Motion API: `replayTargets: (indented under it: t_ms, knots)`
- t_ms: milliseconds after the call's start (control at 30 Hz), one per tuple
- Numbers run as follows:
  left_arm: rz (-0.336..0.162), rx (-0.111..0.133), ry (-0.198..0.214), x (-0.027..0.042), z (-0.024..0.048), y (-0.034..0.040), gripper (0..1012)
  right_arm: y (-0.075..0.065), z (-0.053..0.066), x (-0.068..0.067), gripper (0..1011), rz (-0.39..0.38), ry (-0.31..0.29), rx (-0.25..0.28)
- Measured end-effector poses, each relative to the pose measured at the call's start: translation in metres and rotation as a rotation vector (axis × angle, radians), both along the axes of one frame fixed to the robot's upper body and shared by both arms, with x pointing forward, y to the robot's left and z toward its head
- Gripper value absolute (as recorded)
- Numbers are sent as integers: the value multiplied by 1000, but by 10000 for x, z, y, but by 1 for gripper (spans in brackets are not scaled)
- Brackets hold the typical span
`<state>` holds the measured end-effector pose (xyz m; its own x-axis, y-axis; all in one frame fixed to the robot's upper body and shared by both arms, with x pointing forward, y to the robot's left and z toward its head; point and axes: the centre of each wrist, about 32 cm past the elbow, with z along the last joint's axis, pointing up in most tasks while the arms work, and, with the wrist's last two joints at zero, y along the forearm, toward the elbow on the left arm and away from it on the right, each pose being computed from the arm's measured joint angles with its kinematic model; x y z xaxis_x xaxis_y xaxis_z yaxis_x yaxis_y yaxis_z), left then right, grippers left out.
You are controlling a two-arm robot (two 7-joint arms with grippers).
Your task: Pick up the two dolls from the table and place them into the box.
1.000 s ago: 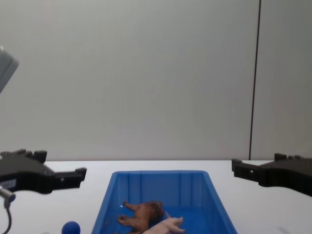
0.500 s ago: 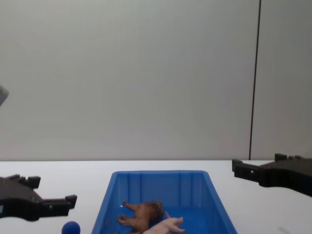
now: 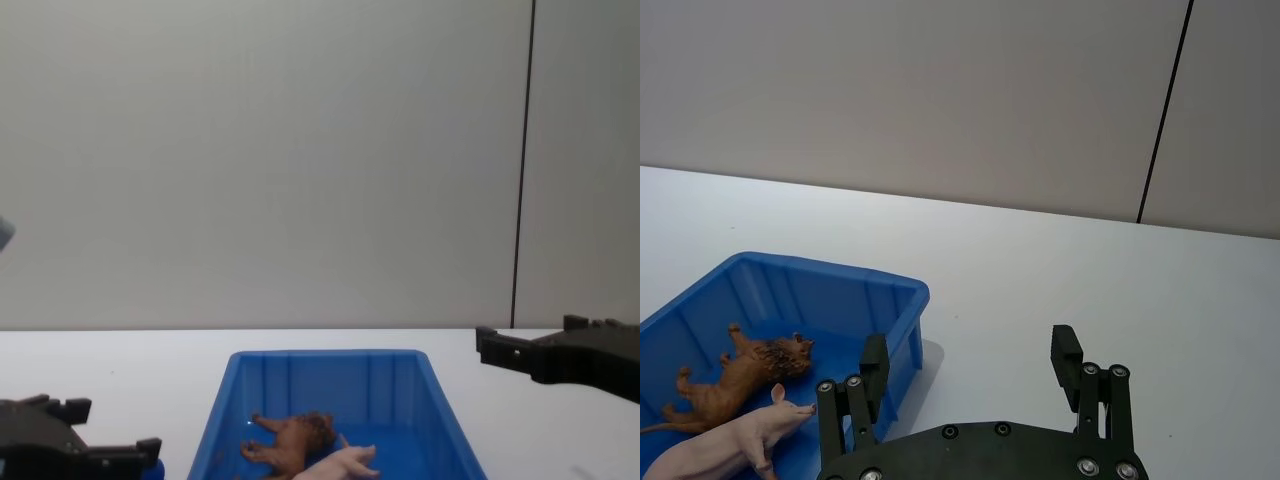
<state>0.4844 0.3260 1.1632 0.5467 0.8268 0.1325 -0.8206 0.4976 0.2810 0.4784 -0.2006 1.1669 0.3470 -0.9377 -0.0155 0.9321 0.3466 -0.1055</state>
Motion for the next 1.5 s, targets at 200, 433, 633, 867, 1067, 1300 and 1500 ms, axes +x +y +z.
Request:
replayTargets:
  t_ms: [200, 433, 633, 867, 1067, 1300, 1500]
  knots:
    - [-22, -7, 17, 30, -61, 2, 1003, 0, 0, 0, 1001, 0, 0, 0]
    - [-45, -5, 31, 69, -113, -10, 999, 0, 0, 0, 1001, 0, 0, 0]
    - [-58, 7, 41, 107, -147, -24, 872, 0, 0, 0, 1001, 0, 0, 0]
    - [-67, 18, 46, 140, -185, -47, 677, 0, 0, 0, 1001, 0, 0, 0]
    - [-72, 22, 45, 162, -210, -63, 474, 0, 0, 0, 1001, 0, 0, 0]
    - [-74, 19, 39, 175, -225, -78, 322, 0, 0, 0, 1001, 0, 0, 0]
    - [-73, 19, 27, 173, -201, -85, 282, 0, 0, 0, 1001, 0, 0, 0]
